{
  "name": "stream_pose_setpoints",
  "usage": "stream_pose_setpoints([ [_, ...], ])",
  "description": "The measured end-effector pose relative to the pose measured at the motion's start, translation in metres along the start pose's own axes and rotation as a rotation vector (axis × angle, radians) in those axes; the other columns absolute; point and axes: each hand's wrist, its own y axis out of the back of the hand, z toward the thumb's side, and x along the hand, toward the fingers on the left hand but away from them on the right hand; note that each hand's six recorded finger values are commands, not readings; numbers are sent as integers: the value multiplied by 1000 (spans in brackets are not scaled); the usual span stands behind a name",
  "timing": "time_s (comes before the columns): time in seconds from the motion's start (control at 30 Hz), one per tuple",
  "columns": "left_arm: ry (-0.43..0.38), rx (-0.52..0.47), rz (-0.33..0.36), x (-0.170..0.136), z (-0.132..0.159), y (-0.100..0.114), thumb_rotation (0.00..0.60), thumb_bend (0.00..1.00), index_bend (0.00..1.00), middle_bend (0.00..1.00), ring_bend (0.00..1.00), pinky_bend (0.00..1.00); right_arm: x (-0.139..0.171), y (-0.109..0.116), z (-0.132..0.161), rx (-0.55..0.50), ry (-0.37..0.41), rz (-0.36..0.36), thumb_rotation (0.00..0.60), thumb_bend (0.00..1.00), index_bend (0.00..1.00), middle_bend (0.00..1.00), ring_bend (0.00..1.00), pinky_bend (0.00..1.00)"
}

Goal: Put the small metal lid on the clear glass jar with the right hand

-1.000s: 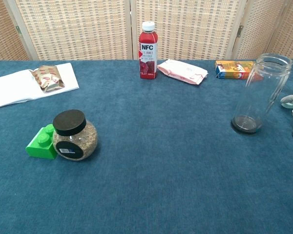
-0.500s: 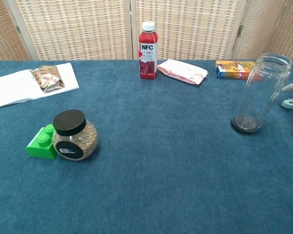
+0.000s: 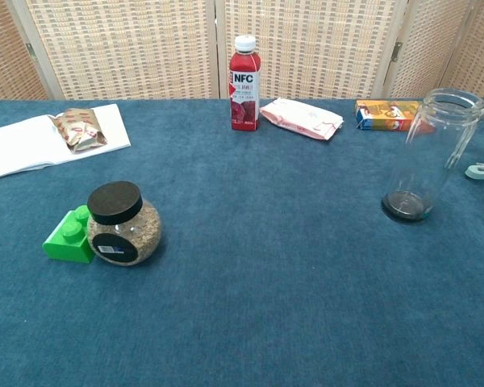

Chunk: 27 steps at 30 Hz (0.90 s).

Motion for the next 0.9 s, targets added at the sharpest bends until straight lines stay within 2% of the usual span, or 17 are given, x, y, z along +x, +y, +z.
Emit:
stream_pose_setpoints([
  [0.9,6,-4,17,-2,-1,5,600,539,0,58,0,0,28,107,49,-4,79,-149,600,305,695,54,0,0],
])
